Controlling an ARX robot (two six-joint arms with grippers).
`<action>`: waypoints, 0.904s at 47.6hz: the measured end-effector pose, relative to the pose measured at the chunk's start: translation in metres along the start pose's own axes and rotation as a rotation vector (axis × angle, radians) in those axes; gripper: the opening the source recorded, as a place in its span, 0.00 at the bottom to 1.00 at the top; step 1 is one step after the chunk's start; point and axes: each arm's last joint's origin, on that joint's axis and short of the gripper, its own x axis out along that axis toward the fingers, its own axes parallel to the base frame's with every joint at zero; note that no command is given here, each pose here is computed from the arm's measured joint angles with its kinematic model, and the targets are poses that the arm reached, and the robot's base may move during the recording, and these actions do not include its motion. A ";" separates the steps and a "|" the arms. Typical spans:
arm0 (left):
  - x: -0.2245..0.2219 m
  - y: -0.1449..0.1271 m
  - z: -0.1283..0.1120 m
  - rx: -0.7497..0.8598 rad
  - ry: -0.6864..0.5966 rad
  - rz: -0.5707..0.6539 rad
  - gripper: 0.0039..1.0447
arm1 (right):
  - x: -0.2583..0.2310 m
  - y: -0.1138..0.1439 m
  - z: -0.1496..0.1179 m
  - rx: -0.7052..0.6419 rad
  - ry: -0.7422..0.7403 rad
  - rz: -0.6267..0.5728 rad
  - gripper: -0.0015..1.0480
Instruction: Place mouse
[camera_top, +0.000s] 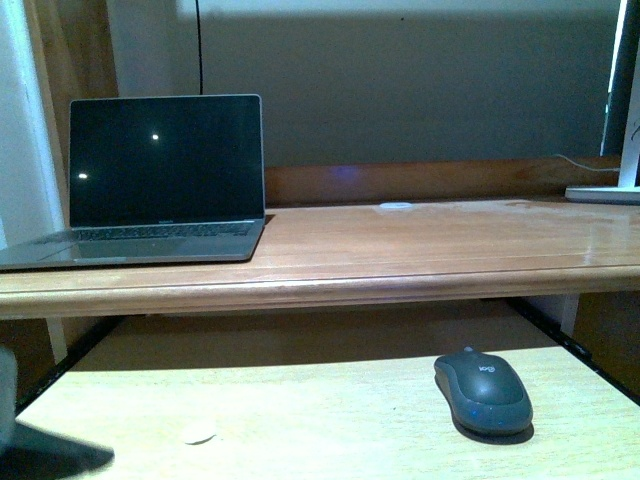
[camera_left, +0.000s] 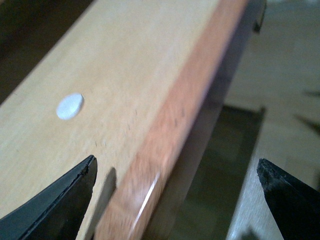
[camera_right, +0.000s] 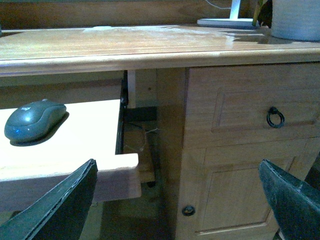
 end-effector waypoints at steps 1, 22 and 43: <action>-0.003 0.002 0.007 -0.014 -0.021 0.047 0.93 | 0.000 0.000 0.000 0.000 0.000 0.000 0.93; -0.080 -0.054 0.051 -0.770 -0.176 0.606 0.93 | 0.000 0.000 0.000 0.000 0.000 0.000 0.93; -0.104 -0.084 0.010 -0.456 -0.190 0.894 0.19 | 0.000 0.000 0.000 0.000 0.000 0.000 0.93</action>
